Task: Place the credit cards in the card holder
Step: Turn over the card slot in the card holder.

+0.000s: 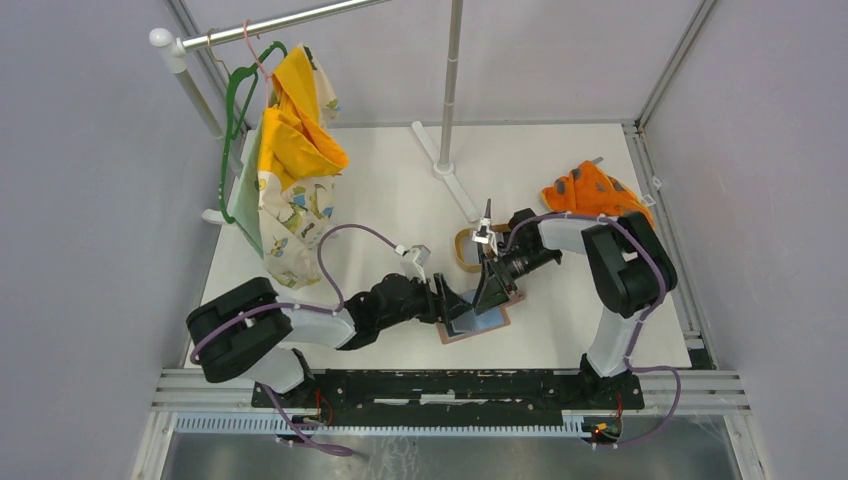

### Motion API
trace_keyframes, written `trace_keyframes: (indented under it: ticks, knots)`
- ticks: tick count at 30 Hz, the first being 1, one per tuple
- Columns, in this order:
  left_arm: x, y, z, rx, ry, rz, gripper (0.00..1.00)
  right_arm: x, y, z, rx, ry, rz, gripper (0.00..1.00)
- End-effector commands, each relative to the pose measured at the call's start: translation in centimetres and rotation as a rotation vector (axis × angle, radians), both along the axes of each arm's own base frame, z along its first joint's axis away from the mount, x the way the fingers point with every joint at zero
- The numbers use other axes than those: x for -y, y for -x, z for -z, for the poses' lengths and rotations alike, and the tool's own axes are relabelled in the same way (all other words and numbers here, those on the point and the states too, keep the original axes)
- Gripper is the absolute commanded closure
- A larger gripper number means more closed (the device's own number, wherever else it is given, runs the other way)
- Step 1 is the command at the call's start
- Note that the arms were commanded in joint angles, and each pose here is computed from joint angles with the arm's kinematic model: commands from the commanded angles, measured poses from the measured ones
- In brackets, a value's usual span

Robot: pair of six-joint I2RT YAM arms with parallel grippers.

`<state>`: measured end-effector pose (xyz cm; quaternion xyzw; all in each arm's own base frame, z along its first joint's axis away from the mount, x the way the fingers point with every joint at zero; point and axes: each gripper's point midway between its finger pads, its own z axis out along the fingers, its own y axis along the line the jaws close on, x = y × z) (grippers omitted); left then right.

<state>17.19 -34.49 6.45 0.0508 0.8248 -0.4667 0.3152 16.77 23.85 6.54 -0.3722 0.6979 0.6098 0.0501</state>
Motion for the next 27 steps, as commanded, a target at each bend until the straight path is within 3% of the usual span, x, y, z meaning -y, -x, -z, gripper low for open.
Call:
trace_keyframes:
  ticks: [1, 5, 10, 11, 13, 14, 20, 27]
  knots:
    - [-2.2, -1.2, -0.8, 0.104, -0.104, -0.063, 0.24, 0.4, -2.4, -1.9, 0.262, 0.036, -0.007, 0.43]
    - [-4.6, -2.2, -2.4, 0.189, -0.191, -0.126, 0.24, 1.7, -5.5, -3.0, 0.557, 0.155, 0.063, 0.42]
    - [-6.8, -3.8, -7.1, 0.35, -0.215, -0.202, 0.23, 4.4, -11.2, -7.9, 1.084, 0.286, 0.236, 0.39]
    - [-7.1, -4.0, -8.1, 0.377, -0.211, -0.218, 0.22, 4.9, -12.3, -8.9, 1.199, 0.296, 0.262, 0.34]
    - [-7.8, -4.6, -9.4, 0.411, -0.209, -0.263, 0.12, 5.7, -13.6, -11.1, 1.36, 0.303, 0.329, 0.03]
    - [-8.2, -5.0, -9.8, 0.421, -0.209, -0.292, 0.04, 5.9, -14.1, -12.0, 1.379, 0.301, 0.391, 0.02]
    - [-6.9, -5.9, -9.7, 0.403, -0.233, -0.281, 0.0, 3.2, -14.5, -10.7, 0.997, 0.199, 0.466, 0.02]
    - [-4.8, -6.8, -7.7, 0.347, -0.189, -0.263, 0.01, 5.5, -16.2, -6.1, 0.658, 0.253, 0.773, 0.02]
